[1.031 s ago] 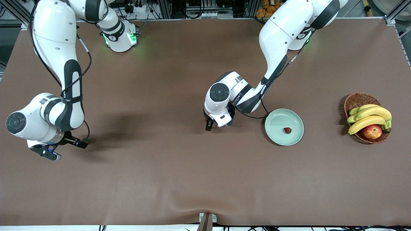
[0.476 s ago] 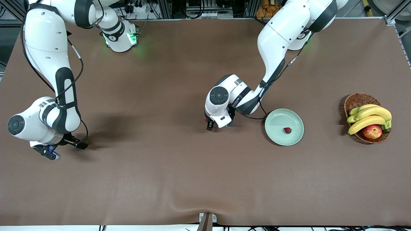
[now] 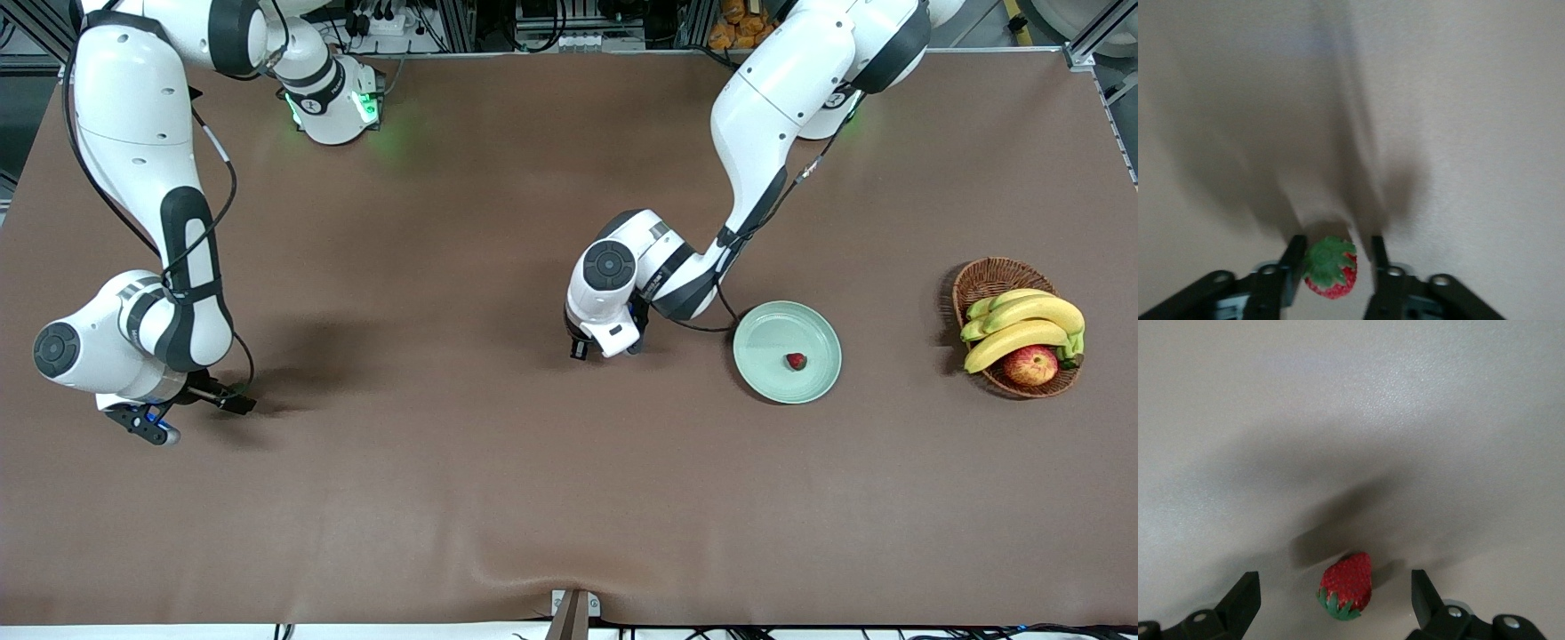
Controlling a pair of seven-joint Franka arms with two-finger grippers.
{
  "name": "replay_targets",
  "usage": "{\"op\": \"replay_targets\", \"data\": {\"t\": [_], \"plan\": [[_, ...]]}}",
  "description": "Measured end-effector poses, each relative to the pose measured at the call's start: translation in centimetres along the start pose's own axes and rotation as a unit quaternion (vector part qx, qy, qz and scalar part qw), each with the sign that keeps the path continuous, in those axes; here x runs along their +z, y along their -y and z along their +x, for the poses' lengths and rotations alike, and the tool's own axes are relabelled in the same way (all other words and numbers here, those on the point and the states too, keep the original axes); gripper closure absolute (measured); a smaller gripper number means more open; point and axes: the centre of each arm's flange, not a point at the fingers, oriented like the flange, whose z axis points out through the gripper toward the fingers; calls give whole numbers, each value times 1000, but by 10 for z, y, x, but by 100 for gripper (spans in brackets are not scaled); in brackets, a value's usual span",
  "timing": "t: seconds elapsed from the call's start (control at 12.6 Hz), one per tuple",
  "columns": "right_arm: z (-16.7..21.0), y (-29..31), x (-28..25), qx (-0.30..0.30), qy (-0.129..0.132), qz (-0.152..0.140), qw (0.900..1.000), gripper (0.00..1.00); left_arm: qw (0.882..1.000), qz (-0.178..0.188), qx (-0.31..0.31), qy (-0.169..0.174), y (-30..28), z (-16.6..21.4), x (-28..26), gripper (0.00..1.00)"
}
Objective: Collect all strawberries into plate
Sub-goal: 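Grasp the strawberry with the left gripper while the right gripper grasps the last, then open the left gripper over the plate while the right gripper holds a strawberry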
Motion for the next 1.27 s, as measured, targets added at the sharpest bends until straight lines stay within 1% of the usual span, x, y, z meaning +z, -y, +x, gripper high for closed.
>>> {"op": "replay_targets", "data": {"t": [0.08, 0.32, 0.4, 0.48, 0.55, 0.71, 0.79, 0.87, 0.95, 1.19, 1.27], "plan": [[0, 0, 0, 0, 1, 0, 1000, 0, 1000, -1, 0, 0, -1, 0, 0, 69], [-2, 1, 2, -1, 9, 1, 1000, 0, 1000, -12, -3, 1, -12, 10, -9, 69], [-3, 1, 3, -1, 12, 1, 1000, 0, 1000, -17, -2, -2, -22, 21, -18, 69], [-3, 2, 3, -1, 13, 1, 1000, 0, 1000, -15, 4, -7, -33, 37, -32, 69], [-4, 2, 3, -1, 14, 1, 1000, 0, 1000, -8, 17, -16, -43, 56, -48, 69], [-4, 2, 3, -1, 14, 1, 1000, 0, 998, 20, 50, -38, -54, 95, -87, 69], [-4, 1, 4, -1, 15, 1, 1000, 4, 996, 34, 69, -46, -57, 116, -106, 69], [-4, 1, 4, 0, 15, 1, 1000, 4, 994, 42, 89, -50, -59, 138, -120, 69], [-4, 1, 4, 0, 15, 1, 1000, 7, 991, 51, 110, -53, -59, 162, -130, 69], [-4, 0, 6, 0, 17, 0, 1000, 8, 981, 84, 167, -53, -48, 235, -130, 69], [-4, 0, 7, 0, 17, -1, 1000, 10, 977, 92, 184, -50, -46, 259, -129, 69]]}}
